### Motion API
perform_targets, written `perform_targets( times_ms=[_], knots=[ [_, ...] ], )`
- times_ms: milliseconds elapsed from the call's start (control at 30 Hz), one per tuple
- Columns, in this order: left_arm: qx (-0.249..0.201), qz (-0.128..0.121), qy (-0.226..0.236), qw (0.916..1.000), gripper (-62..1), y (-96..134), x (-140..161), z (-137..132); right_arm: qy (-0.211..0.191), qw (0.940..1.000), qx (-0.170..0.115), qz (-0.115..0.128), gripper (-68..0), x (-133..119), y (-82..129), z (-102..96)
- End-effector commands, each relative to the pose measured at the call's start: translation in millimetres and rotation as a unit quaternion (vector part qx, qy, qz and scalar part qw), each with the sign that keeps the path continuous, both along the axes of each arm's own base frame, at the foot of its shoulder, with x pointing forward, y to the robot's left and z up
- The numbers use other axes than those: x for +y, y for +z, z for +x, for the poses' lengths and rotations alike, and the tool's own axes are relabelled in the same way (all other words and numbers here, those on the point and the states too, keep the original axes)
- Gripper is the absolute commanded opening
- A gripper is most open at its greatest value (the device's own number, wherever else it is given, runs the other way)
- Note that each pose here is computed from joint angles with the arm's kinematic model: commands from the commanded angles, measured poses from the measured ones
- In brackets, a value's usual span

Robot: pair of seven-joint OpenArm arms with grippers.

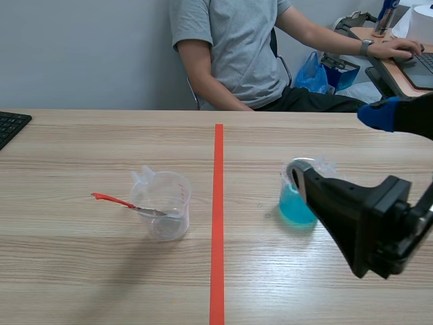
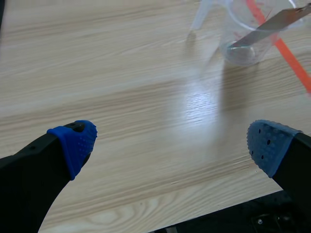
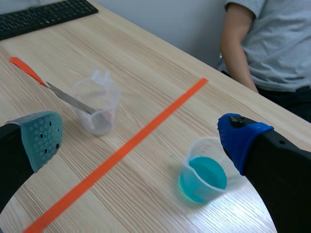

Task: Do the redox reaction experiment.
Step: 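Return to the home posture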

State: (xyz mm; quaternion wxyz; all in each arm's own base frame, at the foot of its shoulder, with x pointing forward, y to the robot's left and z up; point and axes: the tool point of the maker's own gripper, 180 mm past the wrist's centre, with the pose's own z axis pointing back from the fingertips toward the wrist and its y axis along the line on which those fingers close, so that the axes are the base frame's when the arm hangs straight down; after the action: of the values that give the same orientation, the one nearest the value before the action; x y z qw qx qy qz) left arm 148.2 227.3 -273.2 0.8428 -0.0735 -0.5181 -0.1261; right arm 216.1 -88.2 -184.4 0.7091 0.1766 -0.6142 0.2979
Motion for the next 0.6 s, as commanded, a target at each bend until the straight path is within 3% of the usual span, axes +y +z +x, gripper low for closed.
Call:
perform_targets(
  times_ms=[0,200,400,567],
  knots=[
    [-0.01,-0.008,-0.007,0.9999,1.4,4,-7,7,-0.001,0.9998,-0.019,0.006,0.4,0,12,1.9],
    [-0.035,-0.002,-0.028,0.999,1.4,22,-23,38,-0.023,0.9992,-0.021,-0.025,0.4,-18,11,6.9],
    [-0.071,-0.002,-0.04,0.9967,1.4,39,-29,60,-0.027,0.9989,-0.023,-0.031,0.4,-21,12,8.5],
    [-0.066,-0.009,-0.07,0.9953,1.4,40,-39,64,-0.028,0.9988,-0.018,-0.035,0.4,-22,10,8.4]
  ],
)
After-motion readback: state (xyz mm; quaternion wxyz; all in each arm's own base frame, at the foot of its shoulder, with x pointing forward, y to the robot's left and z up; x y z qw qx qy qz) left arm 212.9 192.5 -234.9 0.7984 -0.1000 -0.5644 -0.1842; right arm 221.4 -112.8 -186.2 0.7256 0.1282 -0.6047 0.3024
